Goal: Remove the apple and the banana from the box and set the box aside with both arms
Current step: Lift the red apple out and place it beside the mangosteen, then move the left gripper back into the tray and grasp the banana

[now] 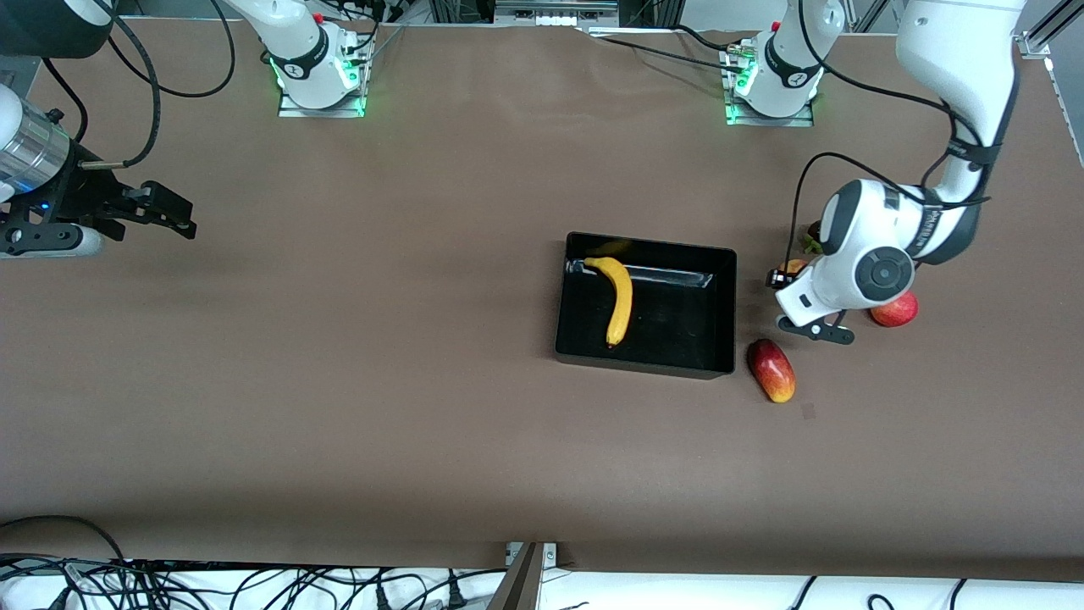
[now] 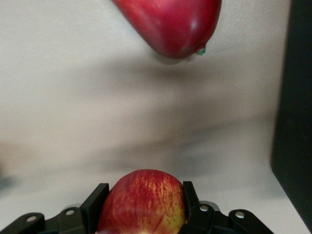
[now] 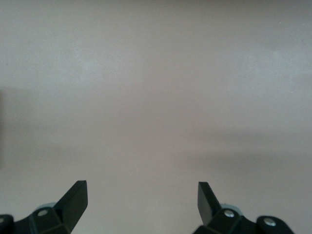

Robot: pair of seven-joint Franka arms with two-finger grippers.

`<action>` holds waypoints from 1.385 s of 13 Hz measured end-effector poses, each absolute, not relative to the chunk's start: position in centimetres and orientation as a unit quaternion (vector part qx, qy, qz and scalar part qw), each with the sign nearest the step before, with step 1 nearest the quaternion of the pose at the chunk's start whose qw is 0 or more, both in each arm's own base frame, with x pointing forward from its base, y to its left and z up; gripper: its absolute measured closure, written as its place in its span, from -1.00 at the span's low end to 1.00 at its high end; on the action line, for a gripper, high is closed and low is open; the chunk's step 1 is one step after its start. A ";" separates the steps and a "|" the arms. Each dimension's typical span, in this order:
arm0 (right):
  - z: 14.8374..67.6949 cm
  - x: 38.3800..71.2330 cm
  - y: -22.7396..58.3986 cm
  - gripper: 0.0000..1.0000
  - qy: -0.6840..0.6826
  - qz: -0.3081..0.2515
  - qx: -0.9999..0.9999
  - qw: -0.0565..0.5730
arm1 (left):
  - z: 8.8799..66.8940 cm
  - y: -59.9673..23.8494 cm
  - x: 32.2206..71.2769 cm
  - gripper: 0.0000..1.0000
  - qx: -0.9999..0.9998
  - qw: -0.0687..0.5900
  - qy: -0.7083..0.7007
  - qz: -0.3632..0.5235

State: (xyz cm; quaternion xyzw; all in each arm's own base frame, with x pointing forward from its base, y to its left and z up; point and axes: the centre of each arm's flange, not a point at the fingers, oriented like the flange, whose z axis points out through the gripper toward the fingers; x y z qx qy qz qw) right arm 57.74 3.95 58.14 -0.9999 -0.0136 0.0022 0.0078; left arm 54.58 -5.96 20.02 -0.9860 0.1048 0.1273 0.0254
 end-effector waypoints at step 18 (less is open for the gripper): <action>58.1 57.7 3.9 -1.00 -0.014 0.002 -1.000 0.008 | 35.9 -27.7 58.5 -1.00 -0.988 0.014 0.139 0.070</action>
